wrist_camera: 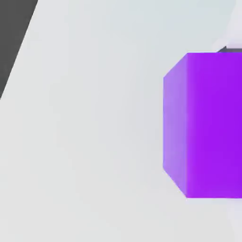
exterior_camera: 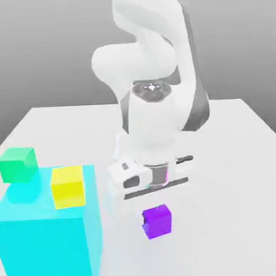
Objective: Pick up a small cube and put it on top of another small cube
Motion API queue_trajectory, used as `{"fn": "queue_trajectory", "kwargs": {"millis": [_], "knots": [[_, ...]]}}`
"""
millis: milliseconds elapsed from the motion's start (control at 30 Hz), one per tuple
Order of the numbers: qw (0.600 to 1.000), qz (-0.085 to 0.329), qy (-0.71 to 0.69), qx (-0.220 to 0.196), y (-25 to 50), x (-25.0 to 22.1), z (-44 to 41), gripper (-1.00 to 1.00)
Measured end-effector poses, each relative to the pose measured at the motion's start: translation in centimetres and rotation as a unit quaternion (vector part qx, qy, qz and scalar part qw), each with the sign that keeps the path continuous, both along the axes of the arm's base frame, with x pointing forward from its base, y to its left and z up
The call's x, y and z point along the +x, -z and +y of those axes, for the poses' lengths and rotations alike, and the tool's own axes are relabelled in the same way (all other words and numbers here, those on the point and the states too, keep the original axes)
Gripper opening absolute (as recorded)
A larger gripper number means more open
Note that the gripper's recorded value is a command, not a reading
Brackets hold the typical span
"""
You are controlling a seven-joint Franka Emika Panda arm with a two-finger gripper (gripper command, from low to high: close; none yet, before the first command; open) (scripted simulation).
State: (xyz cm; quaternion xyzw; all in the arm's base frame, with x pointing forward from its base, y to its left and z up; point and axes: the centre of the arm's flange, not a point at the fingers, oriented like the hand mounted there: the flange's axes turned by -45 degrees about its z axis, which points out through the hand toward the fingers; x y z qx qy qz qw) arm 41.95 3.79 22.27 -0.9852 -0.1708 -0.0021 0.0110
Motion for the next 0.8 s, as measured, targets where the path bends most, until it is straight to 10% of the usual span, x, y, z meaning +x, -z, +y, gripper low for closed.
{"fn": "queue_trajectory", "kwargs": {"millis": [667,700,800], "knots": [[0.934,0.004,0.357,-0.007,-19.7,6.0,-15.8,-1.0],[0.934,0.004,0.358,-0.007,-18.4,5.9,-15.9,1.0],[0.934,0.004,0.358,-0.007,-18.4,5.9,-15.9,1.0]]}}
